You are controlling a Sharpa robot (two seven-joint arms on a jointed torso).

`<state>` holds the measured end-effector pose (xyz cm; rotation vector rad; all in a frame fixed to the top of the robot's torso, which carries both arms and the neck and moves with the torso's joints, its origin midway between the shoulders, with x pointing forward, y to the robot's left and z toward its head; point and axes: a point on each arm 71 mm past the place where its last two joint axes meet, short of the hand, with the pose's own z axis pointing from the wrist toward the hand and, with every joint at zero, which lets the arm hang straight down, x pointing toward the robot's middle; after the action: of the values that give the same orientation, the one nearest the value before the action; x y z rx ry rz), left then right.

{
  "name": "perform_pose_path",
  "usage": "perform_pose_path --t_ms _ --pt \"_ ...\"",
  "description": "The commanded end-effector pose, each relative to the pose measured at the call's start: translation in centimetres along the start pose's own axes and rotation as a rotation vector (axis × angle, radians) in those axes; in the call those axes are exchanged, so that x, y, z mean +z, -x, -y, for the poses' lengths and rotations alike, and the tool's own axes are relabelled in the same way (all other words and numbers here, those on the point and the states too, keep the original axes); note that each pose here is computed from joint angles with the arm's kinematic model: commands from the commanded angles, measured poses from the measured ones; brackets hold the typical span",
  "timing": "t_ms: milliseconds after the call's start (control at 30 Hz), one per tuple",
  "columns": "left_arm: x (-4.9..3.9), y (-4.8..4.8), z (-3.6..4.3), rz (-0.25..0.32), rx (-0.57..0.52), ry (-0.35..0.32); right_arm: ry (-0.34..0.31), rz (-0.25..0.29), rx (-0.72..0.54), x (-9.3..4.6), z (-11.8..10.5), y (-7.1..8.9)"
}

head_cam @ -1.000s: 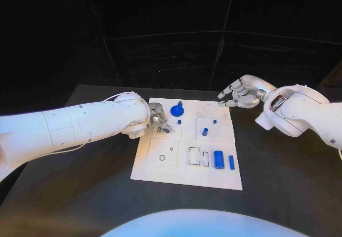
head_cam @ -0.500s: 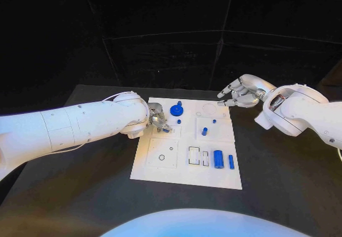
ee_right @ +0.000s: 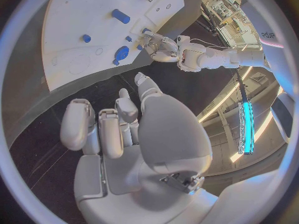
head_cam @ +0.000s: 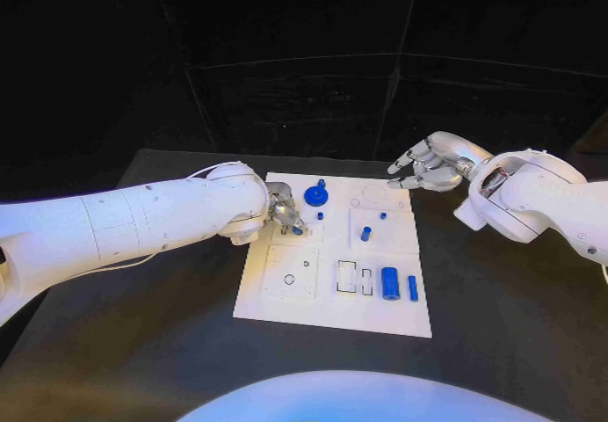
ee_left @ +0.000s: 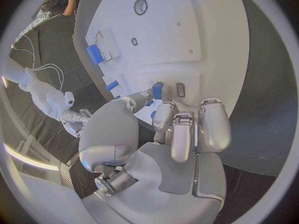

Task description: Assemble the parts on the task board

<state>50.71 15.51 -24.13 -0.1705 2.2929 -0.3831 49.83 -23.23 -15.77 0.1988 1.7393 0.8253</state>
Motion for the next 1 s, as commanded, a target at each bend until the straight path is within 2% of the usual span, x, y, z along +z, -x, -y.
perform_pose_path --t_ms 33,1000 --pt "0.07 -0.38 0.30 -0.037 0.009 -0.006 0.003 0.000 -0.002 0.02 -0.09 0.08" --pt "0.65 -0.14 0.58 -0.043 0.017 0.004 0.010 -0.009 -0.002 0.21 -0.21 -0.06"
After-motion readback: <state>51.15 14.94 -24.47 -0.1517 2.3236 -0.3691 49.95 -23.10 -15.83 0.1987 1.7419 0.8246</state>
